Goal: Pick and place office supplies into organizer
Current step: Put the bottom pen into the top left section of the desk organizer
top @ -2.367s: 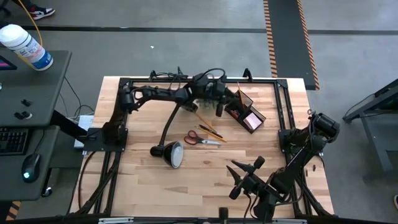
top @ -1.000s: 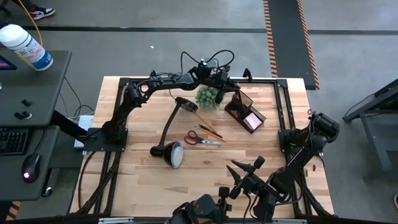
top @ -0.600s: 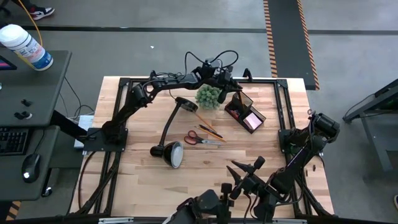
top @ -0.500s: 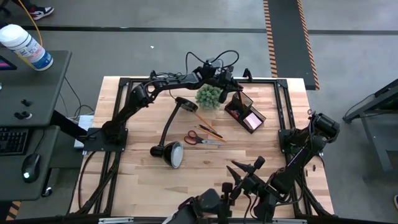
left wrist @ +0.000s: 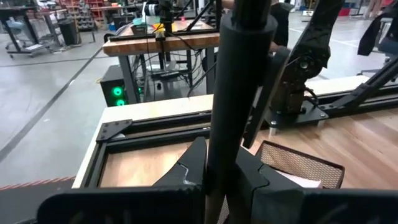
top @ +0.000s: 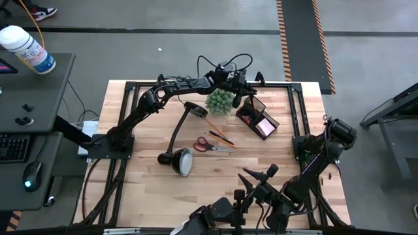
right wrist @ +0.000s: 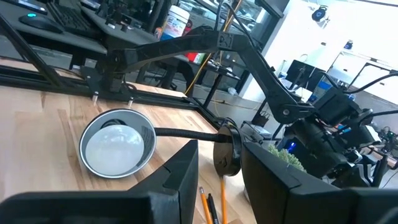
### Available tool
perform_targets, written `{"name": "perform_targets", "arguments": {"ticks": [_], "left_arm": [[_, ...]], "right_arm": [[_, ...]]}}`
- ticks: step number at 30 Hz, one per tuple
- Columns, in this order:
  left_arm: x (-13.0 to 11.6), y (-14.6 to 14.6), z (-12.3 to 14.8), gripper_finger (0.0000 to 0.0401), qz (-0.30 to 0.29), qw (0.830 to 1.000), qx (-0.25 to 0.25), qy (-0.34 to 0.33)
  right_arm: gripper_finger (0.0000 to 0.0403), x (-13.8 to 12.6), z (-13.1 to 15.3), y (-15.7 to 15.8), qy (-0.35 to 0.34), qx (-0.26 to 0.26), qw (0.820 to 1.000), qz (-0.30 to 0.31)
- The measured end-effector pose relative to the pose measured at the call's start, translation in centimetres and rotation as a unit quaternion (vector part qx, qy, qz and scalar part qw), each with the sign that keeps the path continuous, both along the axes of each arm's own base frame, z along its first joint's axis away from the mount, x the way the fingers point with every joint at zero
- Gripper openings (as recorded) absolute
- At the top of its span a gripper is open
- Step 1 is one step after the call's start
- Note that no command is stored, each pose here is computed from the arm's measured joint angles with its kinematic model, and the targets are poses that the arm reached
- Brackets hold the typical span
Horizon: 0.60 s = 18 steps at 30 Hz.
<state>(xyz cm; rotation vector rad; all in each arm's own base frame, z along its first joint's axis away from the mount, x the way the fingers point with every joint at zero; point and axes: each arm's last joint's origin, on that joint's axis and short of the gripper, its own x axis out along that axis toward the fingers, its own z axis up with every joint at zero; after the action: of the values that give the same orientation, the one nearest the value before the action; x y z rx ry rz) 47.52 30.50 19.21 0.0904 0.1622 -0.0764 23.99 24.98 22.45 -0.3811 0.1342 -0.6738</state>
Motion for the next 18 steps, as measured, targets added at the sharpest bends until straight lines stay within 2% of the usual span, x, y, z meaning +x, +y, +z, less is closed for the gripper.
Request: {"name": "perform_targets", "arguments": {"ticks": [10,18], "left_arm": [[0.00,0.05,-0.01,0.0020,0.012,1.000,-0.021,0.003],[-0.01,0.04,-0.08,0.0076,0.013,1.000,-0.023,0.006]], "right_arm": [[0.0112,0.30,-0.01,-0.30,0.001,-0.001,1.000,-0.006],[0.0112,0.30,0.00,-0.30,0.002,-0.002,1.000,-0.006]]}}
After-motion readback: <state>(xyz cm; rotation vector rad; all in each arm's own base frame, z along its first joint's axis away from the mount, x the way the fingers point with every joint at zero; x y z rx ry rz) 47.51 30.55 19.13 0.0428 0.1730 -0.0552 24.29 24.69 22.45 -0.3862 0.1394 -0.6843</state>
